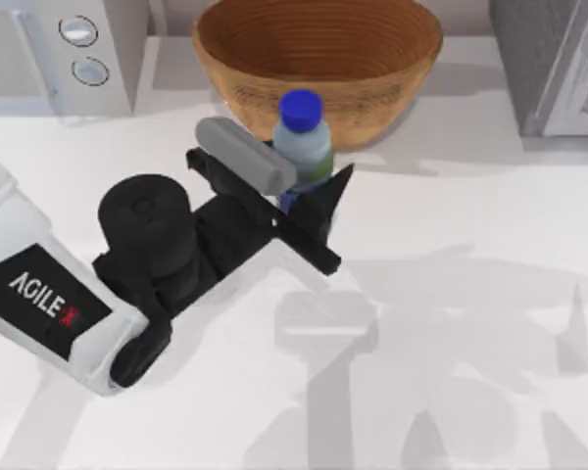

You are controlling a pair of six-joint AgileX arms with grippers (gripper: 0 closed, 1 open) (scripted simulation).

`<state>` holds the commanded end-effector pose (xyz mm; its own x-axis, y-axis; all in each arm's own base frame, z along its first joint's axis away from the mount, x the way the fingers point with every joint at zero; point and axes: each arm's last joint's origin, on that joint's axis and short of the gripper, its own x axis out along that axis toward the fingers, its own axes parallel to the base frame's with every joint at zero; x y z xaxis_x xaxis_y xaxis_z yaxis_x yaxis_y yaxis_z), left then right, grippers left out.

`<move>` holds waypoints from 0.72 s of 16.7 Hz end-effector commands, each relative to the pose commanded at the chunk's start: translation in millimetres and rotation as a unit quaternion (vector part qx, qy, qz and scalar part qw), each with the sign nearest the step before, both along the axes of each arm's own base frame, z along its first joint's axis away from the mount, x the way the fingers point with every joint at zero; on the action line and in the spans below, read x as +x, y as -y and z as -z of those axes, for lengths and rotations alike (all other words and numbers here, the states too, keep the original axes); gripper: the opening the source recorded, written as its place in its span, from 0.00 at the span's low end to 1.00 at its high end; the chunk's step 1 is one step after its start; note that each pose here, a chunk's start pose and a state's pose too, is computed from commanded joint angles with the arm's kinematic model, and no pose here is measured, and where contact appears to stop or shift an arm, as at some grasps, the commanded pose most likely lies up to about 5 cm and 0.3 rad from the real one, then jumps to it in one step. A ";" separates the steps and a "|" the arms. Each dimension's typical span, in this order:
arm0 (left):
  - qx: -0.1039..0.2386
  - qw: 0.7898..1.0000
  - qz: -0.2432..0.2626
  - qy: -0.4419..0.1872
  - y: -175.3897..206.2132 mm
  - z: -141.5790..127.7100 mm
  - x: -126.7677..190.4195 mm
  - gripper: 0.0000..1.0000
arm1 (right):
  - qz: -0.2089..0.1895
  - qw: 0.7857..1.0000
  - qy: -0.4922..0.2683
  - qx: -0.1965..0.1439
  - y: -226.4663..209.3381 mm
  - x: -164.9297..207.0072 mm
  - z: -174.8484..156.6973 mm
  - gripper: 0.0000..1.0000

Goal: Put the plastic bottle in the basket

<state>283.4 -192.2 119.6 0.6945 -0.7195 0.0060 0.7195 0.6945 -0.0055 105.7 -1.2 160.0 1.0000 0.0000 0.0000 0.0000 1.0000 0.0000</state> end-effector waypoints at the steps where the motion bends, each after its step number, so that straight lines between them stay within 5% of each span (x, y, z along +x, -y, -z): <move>1: -0.001 1.000 -0.001 0.002 -10.1 -8.1 -10.2 0.00 | 0.000 1.000 0.000 0.000 0.0 0.0 0.0 1.00; 6: 0.003 1.000 0.001 -0.004 -39.2 -19.3 -44.0 0.00 | 0.000 1.000 0.000 0.000 0.0 0.0 0.0 1.00; 12: 0.005 1.000 0.004 -0.005 -36.7 -19.2 -41.9 0.00 | 0.000 1.000 0.000 0.000 0.0 0.0 0.0 1.00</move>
<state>241.4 -155.5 138.9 0.6884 -0.7253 -0.0086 0.7252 0.6885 -0.0062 105.7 -1.2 160.0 1.0000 0.0000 0.0000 0.0000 1.0000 0.0000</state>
